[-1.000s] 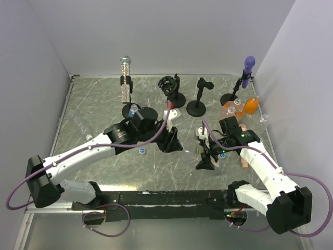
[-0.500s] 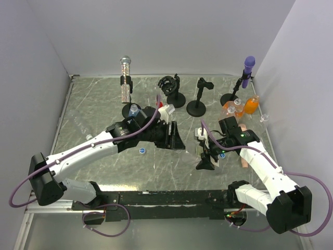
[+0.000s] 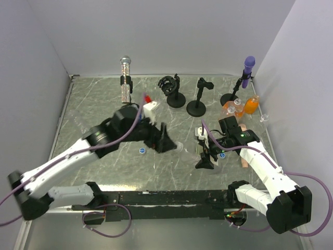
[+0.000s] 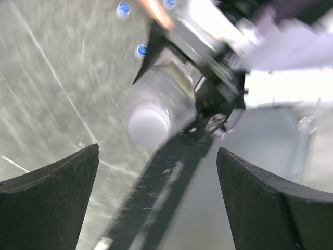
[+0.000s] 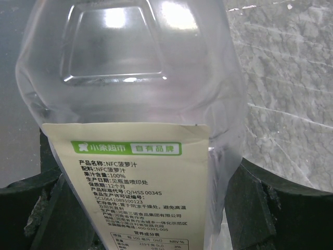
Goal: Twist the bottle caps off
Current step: Unscrew the bottle cap from the plastic bottle.
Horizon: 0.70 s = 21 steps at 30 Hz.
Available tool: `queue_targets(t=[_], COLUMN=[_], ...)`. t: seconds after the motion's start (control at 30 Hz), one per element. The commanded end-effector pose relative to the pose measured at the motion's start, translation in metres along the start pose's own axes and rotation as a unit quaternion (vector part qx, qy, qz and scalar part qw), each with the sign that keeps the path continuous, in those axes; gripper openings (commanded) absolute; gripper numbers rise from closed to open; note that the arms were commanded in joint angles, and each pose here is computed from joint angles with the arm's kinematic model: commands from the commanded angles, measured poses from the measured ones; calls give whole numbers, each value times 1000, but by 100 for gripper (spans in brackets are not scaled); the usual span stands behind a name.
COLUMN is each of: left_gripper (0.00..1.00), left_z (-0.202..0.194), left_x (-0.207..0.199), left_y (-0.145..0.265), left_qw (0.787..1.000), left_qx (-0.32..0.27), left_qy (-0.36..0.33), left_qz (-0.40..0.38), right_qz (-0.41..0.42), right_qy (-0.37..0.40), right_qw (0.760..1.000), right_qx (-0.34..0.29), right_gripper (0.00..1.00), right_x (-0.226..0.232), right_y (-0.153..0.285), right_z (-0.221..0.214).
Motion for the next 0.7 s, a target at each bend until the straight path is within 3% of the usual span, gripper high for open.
queue_targets(t=[0.0,0.1,0.2,0.23,0.4,0.57,0.67], left_gripper=[97,97,97,97,97,99,91], left_z=[-12,-20,-31,-32,-21,-12,-9], left_x=[10,21,31,33,38,35,34], left_y=[31,42,46,44,12,-12,-22], left_qw=[974,926,842,825,809,807,807], left_qx=[-49,-128,-187,-194,-114,-107,-86], left_qy=[-213,-341,-484,-511,-556,-552,-550], left_qz=[-57,-100,-148,-147,-153,-178,-194], right_qz=[0,1,2,2,5,3,2], right_qy=[33,32,32,32,32,31,31], right_qw=[999,999,999,999,999,999,999], right_qx=[-26,-26,-26,-26,-27,-25,-25], right_gripper=[12,12,12,12,12,12,12], right_x=[-5,-5,-5,-5,-5,-5,-5], right_y=[0,0,0,0,-1,-1,0], right_z=[10,10,9,9,9,8,8])
Point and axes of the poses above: each gripper's point midway between its finger pads, its own y axis back along the fingers, its own x axis along the line the jaws close on, z = x × y, the point moved 9 cm from there along y, back along the fingers, and after that the axes turned 12 degrees about y, right-handed, at the moved point
